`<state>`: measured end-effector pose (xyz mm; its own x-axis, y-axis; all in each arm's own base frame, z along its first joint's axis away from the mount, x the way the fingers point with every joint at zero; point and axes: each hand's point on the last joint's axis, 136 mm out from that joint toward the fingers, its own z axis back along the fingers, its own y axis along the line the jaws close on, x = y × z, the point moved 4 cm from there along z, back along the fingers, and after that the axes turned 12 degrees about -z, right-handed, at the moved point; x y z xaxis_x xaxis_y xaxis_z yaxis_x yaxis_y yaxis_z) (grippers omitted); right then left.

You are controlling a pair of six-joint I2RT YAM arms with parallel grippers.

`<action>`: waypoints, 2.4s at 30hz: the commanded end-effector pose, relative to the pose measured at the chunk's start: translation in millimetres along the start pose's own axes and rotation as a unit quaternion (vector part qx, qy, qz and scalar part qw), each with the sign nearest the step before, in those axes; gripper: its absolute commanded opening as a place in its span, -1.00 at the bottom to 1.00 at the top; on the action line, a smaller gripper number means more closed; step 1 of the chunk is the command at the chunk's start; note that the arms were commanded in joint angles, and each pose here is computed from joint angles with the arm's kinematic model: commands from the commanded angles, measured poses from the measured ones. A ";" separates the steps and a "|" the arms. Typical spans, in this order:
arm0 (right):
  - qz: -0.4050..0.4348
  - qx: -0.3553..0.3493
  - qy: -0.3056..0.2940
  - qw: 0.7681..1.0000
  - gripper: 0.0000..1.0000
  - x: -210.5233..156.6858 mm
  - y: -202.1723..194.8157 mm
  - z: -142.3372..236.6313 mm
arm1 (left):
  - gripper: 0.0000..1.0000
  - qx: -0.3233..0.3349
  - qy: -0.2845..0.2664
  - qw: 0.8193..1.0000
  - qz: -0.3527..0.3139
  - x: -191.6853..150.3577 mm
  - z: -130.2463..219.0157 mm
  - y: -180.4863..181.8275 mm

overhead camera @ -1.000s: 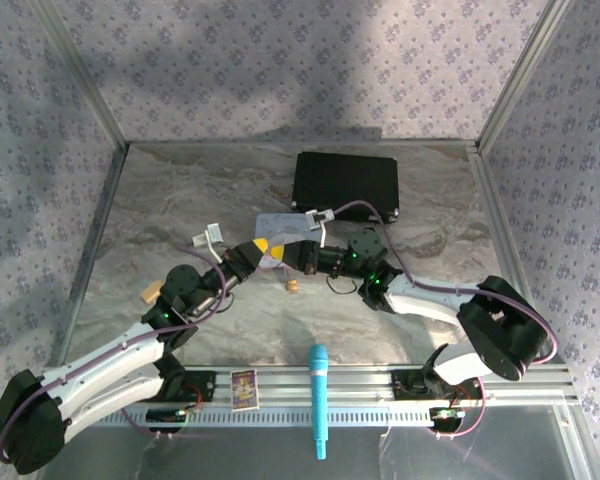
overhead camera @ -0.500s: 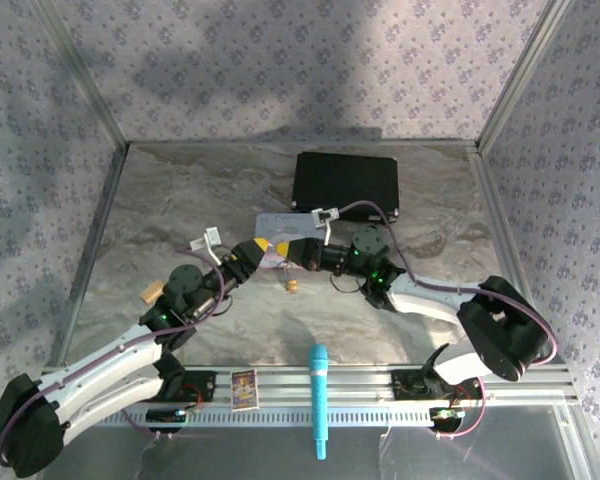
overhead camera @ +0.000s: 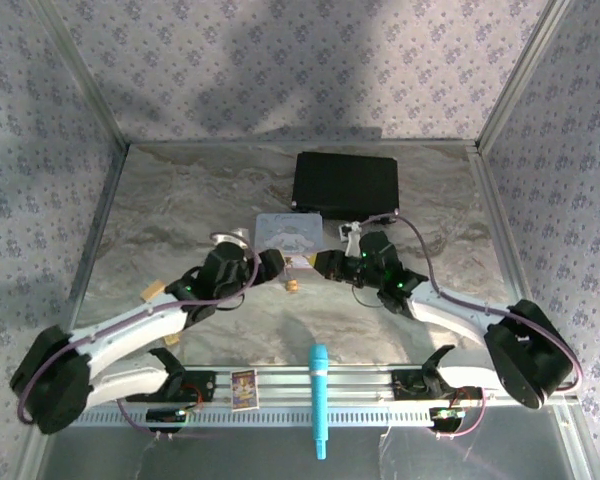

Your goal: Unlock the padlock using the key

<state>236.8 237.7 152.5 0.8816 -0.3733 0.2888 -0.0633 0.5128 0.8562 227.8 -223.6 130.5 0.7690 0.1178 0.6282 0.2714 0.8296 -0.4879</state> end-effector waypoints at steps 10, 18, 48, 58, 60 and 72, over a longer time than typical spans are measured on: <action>0.001 -0.075 0.000 0.997 -1.00 -15.9 -44.1 9.6 | 0.44 -0.020 0.019 0.998 -0.059 -7.1 -59.2 -18.1; -0.003 -0.083 0.002 0.997 -1.00 -19.5 -51.7 11.2 | 0.26 0.003 0.025 0.998 -0.064 -19.3 -81.1 -9.8; -0.179 0.019 0.063 0.982 -1.00 -41.5 -67.5 -41.7 | -0.91 0.042 -0.024 0.995 0.081 -19.7 -68.3 -3.8; -0.211 0.051 0.071 0.974 -1.00 -46.8 -77.2 -43.4 | -1.00 0.008 -0.038 0.984 0.171 -17.0 -64.5 -6.4; -0.214 0.057 0.073 0.973 -1.00 -47.7 -76.5 -40.7 | -1.00 -0.008 -0.045 0.982 0.185 -14.3 -64.6 -9.4; -0.201 0.095 0.067 0.973 -1.00 -42.0 -57.9 -31.4 | -1.00 -0.034 -0.055 0.968 0.243 -8.9 -63.5 -11.9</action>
<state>214.1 244.5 62.1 0.8976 -0.4143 -0.1507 0.2648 0.2333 0.9357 249.2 -265.0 78.5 0.7676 0.4951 0.4070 -0.0662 0.6929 -0.7180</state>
